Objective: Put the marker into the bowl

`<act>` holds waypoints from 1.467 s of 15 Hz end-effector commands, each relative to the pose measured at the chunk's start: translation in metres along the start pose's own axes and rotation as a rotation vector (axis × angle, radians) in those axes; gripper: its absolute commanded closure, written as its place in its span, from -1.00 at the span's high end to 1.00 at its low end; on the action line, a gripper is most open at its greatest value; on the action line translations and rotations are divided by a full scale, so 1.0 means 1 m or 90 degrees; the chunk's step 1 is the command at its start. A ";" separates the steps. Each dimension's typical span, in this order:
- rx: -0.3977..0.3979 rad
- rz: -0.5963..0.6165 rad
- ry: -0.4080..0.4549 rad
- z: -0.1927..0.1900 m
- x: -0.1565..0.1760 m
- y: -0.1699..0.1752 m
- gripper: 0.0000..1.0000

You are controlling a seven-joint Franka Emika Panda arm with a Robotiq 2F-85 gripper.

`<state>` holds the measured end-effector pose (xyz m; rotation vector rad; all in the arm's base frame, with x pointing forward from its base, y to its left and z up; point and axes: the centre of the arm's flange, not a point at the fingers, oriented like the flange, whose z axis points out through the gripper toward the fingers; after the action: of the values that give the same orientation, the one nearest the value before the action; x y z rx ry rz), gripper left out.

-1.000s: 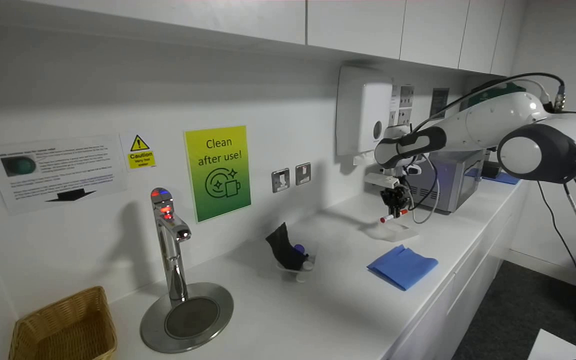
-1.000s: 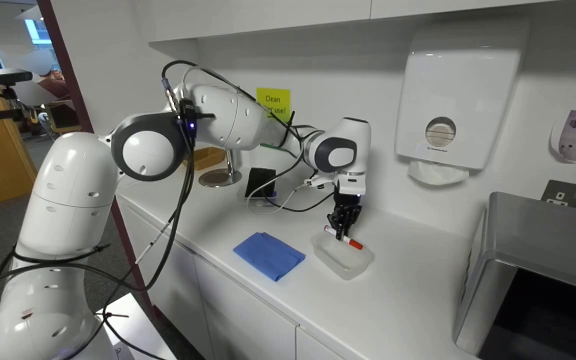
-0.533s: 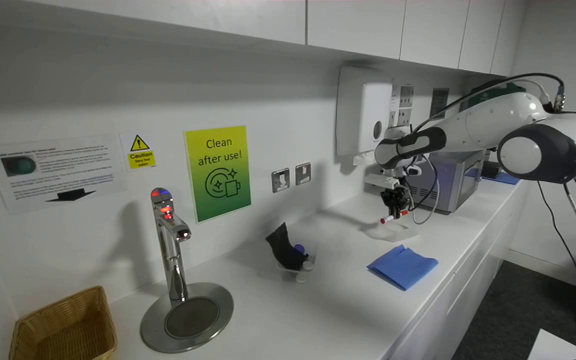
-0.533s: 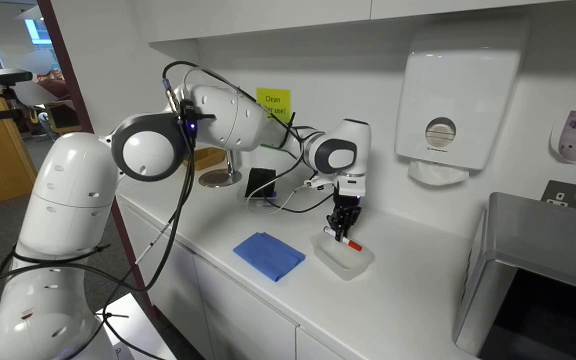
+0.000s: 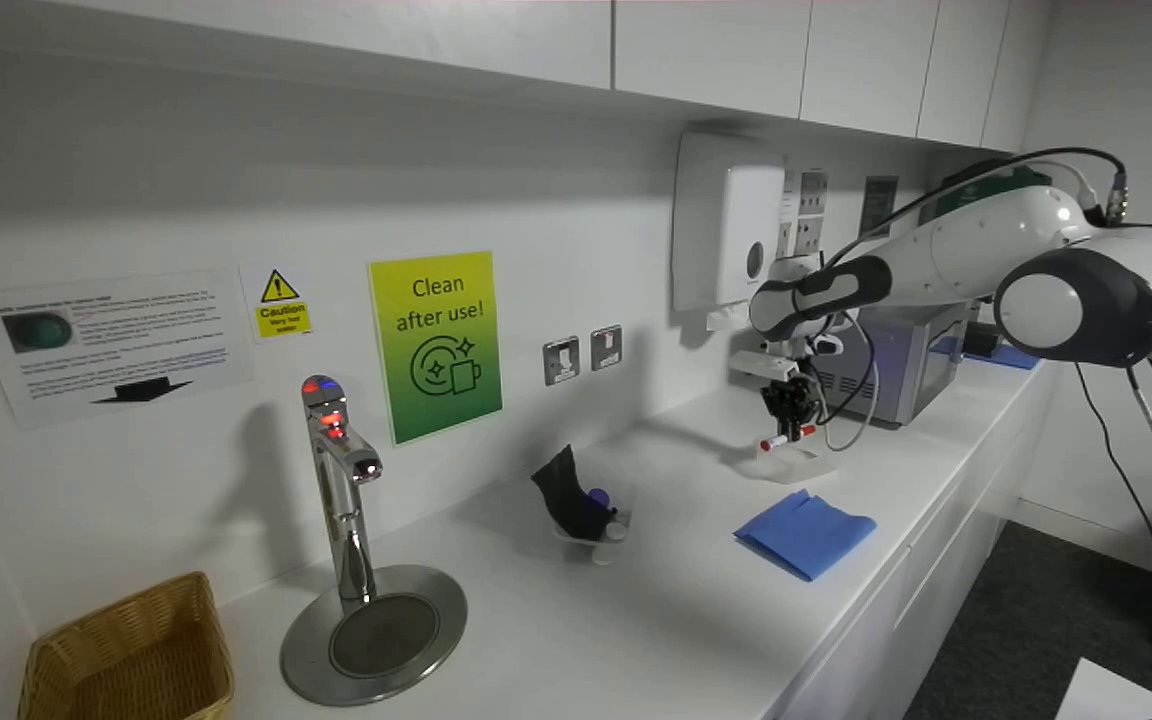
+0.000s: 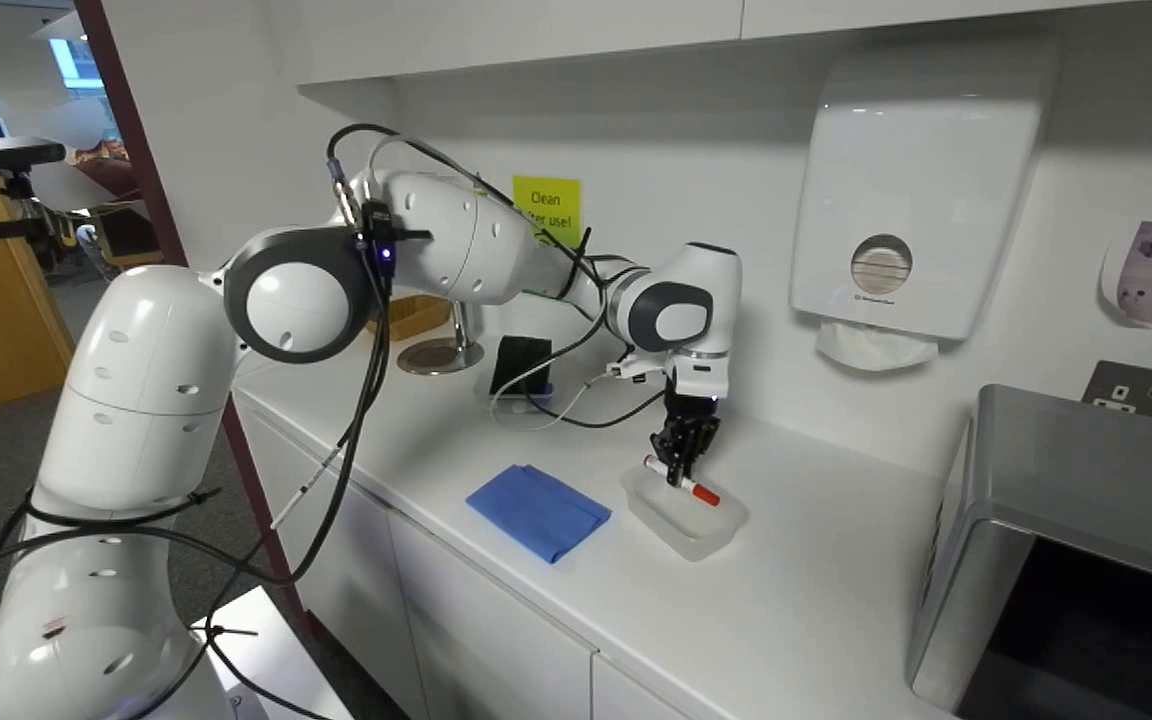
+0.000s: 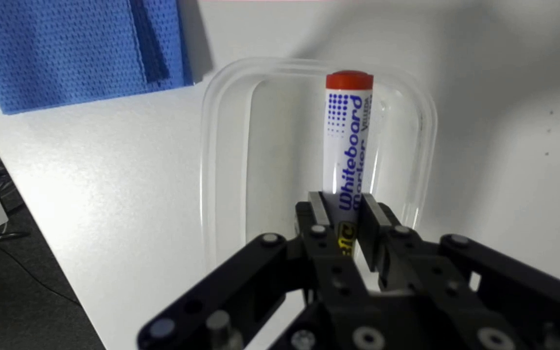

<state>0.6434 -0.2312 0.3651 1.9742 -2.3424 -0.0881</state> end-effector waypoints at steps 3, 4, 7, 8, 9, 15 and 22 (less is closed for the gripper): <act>0.004 -0.002 -0.029 0.005 0.002 0.017 -0.90; 0.004 0.001 -0.031 0.005 0.003 0.018 -0.90; 0.002 0.009 -0.032 0.007 0.008 0.022 -0.90; 0.001 0.011 -0.031 0.007 0.010 0.023 -0.90; 0.001 0.014 -0.030 0.007 0.012 0.024 -0.90; 0.000 0.024 -0.028 0.007 0.020 0.026 -0.09; 0.002 0.021 -0.029 0.005 0.018 0.024 0.79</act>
<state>0.6295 -0.2474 0.3513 1.9199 -2.3827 -0.1407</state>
